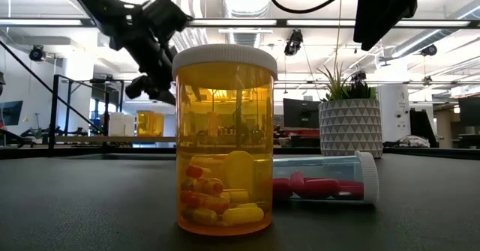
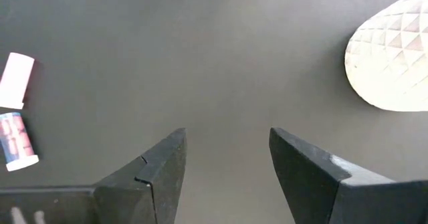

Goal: Pick and place medicine bottles onto shelf by color
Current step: Put the white pill bottle on the shelf aligned with the other white pill bottles

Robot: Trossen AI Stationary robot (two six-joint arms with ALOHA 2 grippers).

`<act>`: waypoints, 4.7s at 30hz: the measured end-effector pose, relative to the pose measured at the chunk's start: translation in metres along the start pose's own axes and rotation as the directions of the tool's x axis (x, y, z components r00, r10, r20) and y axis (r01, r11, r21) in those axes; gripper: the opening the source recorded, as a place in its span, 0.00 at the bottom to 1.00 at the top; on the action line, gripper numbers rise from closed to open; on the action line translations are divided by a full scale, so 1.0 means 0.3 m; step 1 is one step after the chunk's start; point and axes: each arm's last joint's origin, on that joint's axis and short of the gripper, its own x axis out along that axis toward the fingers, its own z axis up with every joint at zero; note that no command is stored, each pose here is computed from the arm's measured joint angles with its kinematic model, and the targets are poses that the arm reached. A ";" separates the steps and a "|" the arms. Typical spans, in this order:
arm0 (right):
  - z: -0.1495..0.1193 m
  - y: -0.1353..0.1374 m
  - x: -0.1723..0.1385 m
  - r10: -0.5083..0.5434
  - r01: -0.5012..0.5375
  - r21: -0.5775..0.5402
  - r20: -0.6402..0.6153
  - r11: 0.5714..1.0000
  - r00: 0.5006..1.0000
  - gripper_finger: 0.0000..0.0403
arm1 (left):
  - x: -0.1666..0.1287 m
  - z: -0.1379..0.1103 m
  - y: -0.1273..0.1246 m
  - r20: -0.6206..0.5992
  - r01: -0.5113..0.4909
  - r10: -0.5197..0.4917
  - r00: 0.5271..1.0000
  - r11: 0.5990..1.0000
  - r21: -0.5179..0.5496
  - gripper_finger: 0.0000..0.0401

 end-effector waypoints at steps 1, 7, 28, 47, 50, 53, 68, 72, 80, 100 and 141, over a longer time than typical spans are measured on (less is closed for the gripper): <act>0.000 0.000 0.000 0.000 0.000 0.002 0.000 1.000 1.000 0.50 | -0.009 0.010 0.001 0.008 0.007 -0.007 1.000 1.000 -0.007 0.49; -0.002 0.005 -0.002 0.009 -0.009 0.001 0.004 1.000 1.000 0.50 | -0.074 0.076 0.005 0.054 0.077 -0.076 0.996 0.997 -0.016 0.49; -0.214 0.163 -0.101 0.284 -0.221 0.345 -0.143 0.912 0.948 0.50 | -0.398 0.137 -0.069 -0.026 0.689 -0.689 0.725 0.725 0.007 0.49; -0.250 0.298 -0.021 0.330 -0.337 -0.089 -0.081 0.937 0.941 0.50 | -0.606 -0.077 -0.151 -0.313 0.885 -0.830 0.461 0.454 0.098 0.49; -0.248 0.294 -0.030 0.337 -0.346 -0.155 -0.077 0.926 0.938 0.50 | -0.618 -0.129 -0.173 -0.361 0.884 -0.812 0.458 0.457 0.095 0.49; -0.257 0.296 -0.036 0.342 -0.351 -0.216 -0.080 0.911 0.936 0.50 | -0.631 -0.187 -0.199 -0.416 0.889 -0.794 0.443 0.449 0.091 0.49; -0.383 0.277 -0.081 0.260 -0.302 -0.368 -0.159 0.880 0.952 0.50 | -0.787 -0.435 -0.373 -0.552 0.943 -0.769 0.322 0.309 0.120 0.49; -0.416 0.271 -0.093 0.242 -0.292 -0.388 -0.173 0.874 0.955 0.50 | -0.814 -0.479 -0.416 -0.572 0.948 -0.760 0.309 0.291 0.126 0.49; -0.503 0.224 -0.140 0.158 -0.232 -0.282 -0.262 0.931 0.952 0.50 | -0.833 -0.502 -0.486 -0.561 0.948 -0.767 0.310 0.292 0.124 0.49; -0.537 0.182 -0.106 0.061 -0.076 -0.038 -0.304 0.996 0.951 0.50 | -0.842 -0.458 -0.508 -0.447 0.910 -0.793 0.413 0.382 0.163 0.49; -0.677 0.105 0.204 0.112 0.101 0.567 -0.329 0.817 0.938 0.49 | -0.847 -0.376 -0.436 -0.493 0.896 -0.748 0.444 0.361 0.259 0.49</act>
